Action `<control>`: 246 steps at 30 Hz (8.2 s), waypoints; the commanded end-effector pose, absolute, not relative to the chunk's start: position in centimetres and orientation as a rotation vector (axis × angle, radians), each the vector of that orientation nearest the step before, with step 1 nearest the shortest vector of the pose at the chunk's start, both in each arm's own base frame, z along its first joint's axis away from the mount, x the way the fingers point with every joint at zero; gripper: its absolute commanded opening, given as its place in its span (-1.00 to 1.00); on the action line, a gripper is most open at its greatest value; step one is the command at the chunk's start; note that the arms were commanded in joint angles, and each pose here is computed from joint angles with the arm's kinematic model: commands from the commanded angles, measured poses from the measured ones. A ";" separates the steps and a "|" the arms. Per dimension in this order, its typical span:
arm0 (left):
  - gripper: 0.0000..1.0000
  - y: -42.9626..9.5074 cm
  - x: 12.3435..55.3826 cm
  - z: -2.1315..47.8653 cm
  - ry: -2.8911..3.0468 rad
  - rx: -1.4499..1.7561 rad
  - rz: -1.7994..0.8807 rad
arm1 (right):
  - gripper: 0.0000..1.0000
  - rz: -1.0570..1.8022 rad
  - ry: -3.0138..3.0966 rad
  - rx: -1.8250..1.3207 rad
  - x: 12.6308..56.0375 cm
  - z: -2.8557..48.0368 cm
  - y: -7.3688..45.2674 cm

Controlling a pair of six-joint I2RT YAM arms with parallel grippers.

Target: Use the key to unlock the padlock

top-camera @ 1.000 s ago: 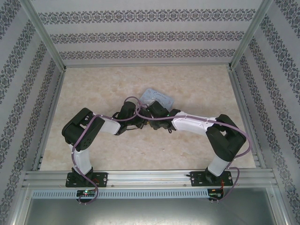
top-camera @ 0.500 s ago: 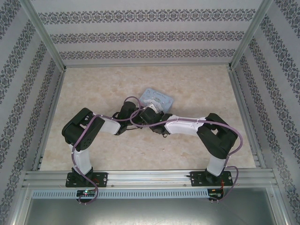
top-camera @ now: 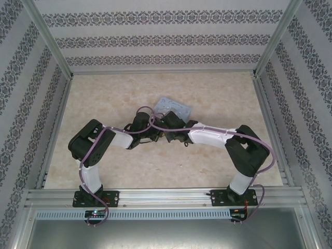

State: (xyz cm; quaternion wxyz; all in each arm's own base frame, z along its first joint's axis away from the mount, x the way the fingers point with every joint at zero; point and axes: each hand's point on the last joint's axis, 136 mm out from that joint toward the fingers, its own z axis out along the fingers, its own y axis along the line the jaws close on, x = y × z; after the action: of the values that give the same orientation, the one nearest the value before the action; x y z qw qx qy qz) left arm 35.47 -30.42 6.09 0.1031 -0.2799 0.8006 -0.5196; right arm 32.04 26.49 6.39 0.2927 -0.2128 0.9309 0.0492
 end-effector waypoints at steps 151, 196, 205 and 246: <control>-1.00 -31.9 36.3 11.8 2.369 -0.811 -1.664 | -0.80 -0.069 2.340 -0.694 34.6 7.5 25.8; -1.00 -29.5 33.4 5.6 2.504 -0.721 -1.449 | -0.16 0.876 2.409 0.049 33.8 8.6 26.6; -0.34 -29.0 32.7 6.8 2.499 -0.676 -1.439 | -0.18 0.879 2.381 0.156 37.5 9.0 24.7; 0.49 -23.2 36.6 11.6 2.419 -0.516 -1.242 | -0.14 1.059 2.445 -0.281 37.0 5.2 29.3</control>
State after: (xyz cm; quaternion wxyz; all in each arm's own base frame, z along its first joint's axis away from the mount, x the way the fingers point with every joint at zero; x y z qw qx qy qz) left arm 36.91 -23.87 11.96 0.1836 -0.1857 0.8549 -0.4483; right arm 36.72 27.76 4.36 0.2219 -0.0693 0.8993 0.3704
